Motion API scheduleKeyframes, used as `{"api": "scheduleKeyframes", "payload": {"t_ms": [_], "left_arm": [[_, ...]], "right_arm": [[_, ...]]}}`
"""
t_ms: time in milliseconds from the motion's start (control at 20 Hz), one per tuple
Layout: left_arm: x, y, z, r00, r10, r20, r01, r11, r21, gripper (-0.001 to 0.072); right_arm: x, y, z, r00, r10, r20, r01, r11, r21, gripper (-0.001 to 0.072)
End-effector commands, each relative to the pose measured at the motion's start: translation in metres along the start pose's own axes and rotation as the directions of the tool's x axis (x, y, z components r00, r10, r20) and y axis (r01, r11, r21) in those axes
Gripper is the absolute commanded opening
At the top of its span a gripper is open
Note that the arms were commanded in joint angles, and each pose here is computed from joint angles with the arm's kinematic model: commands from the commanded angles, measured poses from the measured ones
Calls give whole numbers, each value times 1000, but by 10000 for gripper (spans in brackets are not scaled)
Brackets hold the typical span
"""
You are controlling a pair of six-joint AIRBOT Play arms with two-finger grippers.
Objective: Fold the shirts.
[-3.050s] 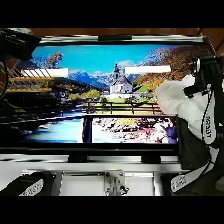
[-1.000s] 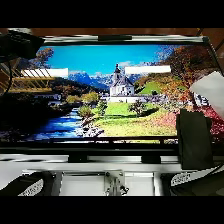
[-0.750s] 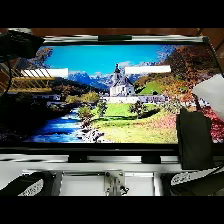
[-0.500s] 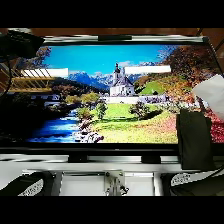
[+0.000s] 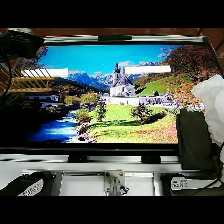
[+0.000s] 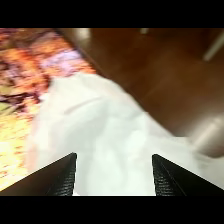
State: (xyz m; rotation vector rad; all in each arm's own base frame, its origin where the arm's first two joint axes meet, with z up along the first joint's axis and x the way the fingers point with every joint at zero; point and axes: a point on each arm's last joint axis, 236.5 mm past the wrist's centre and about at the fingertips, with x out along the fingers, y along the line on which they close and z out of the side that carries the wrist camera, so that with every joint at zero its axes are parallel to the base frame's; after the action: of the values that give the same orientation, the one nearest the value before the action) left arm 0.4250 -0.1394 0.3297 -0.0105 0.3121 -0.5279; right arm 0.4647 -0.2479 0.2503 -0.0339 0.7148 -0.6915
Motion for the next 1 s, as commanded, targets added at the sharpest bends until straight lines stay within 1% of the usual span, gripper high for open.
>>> {"api": "scheduleKeyframes", "payload": {"t_ms": [0, 50, 150, 200, 250, 300, 350, 400, 450, 550, 650, 800, 950], "left_arm": [[0, 0, 0, 1000, 1, 0, -1, 1000, 0, 131], [0, 0, 0, 1000, 0, 0, 0, 1000, 0, 131], [0, 0, 0, 1000, 0, 0, 0, 1000, 0, 131], [0, 0, 0, 1000, 1, 0, -1, 1000, 0, 131], [0, 0, 0, 1000, 1, 0, -1, 1000, 0, 131], [0, 0, 0, 1000, 1, 0, -1, 1000, 0, 131], [0, 0, 0, 1000, 1, 0, -1, 1000, 0, 131], [0, 0, 0, 1000, 1, 1, -1, 1000, 0, 131], [0, 0, 0, 1000, 1, 1, -1, 1000, 0, 131], [0, 1, 1, 1000, 3, 4, -3, 1000, 0, 131], [0, 1, 1, 1000, 2, 4, -2, 1000, 0, 131], [0, 1, 1, 1000, 2, 4, -2, 1000, 0, 131], [0, 1, 1, 1000, 3, 4, -3, 1000, 0, 131]], "right_arm": [[-11, 130, -33, 894, 437, -96, -429, 898, 92, 582], [1, 142, -59, 872, 453, -185, -440, 891, 108, 580], [34, 148, -116, 839, 395, -373, -393, 916, 86, 580], [51, 147, -136, 829, 355, -432, -365, 929, 64, 579], [68, 147, -151, 822, 319, -471, -340, 939, 42, 517], [84, 147, -161, 824, 286, -488, -317, 948, 22, 349], [99, 144, -168, 830, 252, -497, -284, 959, 12, 74], [113, 138, -172, 843, 214, -494, -239, 971, 12, 58], [126, 132, -177, 850, 178, -497, -193, 981, 21, 58], [144, 121, -191, 837, 154, -525, -147, 988, 55, 58], [156, 114, -212, 794, 177, -581, -142, 984, 105, 58], [169, 102, -239, 736, 201, -646, -145, 979, 141, 58], [181, 92, -254, 705, 229, -672, -168, 973, 156, 58]]}}
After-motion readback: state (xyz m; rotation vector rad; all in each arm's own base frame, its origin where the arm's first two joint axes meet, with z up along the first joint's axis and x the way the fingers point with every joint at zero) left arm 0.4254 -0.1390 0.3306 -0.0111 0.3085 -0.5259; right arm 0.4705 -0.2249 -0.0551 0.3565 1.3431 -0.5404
